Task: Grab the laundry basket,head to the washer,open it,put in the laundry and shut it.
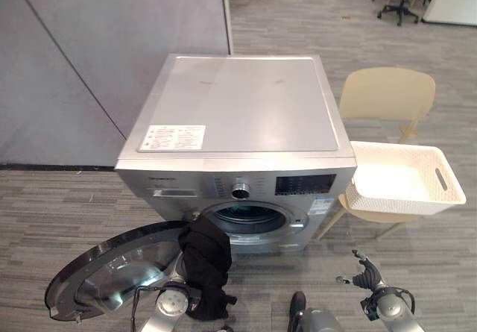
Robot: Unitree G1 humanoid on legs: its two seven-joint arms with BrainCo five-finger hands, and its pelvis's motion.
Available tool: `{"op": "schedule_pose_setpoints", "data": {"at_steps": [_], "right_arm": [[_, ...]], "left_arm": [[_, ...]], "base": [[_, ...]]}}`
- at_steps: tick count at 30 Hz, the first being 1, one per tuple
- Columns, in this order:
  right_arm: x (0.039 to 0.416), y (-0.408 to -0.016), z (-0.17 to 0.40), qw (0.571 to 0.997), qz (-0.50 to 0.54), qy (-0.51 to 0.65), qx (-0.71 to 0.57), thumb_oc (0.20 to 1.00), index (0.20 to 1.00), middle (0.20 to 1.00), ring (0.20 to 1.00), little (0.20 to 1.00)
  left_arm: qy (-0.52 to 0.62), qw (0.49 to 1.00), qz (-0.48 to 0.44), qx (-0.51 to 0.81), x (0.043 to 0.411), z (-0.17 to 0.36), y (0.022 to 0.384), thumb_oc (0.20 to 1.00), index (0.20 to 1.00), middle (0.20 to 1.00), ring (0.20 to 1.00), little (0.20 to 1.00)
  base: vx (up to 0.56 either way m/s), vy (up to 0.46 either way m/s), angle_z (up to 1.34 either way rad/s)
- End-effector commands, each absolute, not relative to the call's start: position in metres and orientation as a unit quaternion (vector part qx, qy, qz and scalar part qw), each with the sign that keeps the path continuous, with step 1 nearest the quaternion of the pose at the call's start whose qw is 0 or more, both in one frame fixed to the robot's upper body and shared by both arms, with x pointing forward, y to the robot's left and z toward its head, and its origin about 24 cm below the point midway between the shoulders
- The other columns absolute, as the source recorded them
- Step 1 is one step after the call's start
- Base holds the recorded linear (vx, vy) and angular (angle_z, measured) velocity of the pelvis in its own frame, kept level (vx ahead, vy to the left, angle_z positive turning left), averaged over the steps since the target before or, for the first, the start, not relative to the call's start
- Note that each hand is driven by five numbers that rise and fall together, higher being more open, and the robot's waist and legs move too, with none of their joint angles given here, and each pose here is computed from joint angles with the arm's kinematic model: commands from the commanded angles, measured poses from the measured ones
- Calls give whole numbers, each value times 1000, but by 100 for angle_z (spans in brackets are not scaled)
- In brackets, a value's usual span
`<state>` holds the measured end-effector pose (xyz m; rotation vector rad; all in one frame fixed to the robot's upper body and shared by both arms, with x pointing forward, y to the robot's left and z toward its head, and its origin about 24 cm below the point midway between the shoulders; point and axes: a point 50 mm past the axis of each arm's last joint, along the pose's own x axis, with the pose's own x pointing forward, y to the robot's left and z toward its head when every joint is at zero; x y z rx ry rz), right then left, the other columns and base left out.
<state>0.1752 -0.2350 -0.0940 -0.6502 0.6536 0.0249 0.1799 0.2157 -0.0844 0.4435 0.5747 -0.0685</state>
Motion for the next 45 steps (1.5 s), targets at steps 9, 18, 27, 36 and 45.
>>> {"op": "schedule_pose_setpoints", "data": {"at_steps": [9,18,27,36,45], "right_arm": [[182,-255,-83,897,-23,296,-328,1000,1000,1000,1000,1000],[218,-240,-59,919,-25,228,-321,1000,1000,1000,1000,1000],[268,-215,0,953,-58,78,-288,1000,1000,1000,1000,1000],[278,-199,39,964,-39,-30,-262,1000,1000,1000,1000,1000],[269,-196,62,959,9,-99,-264,1000,1000,1000,1000,1000]], "left_arm": [[237,955,2,180,199,-70,213,200,200,200,200,200],[203,975,48,81,222,-57,205,200,200,200,200,200],[69,993,79,-50,288,5,171,200,200,200,200,200],[-167,968,160,-99,376,172,204,200,200,200,200,200],[-375,865,312,116,362,357,268,200,200,200,200,200]], "base": [[54,15,-22],[-148,34,-6],[-152,29,-4],[-17,38,-15],[34,-20,-3]]}}
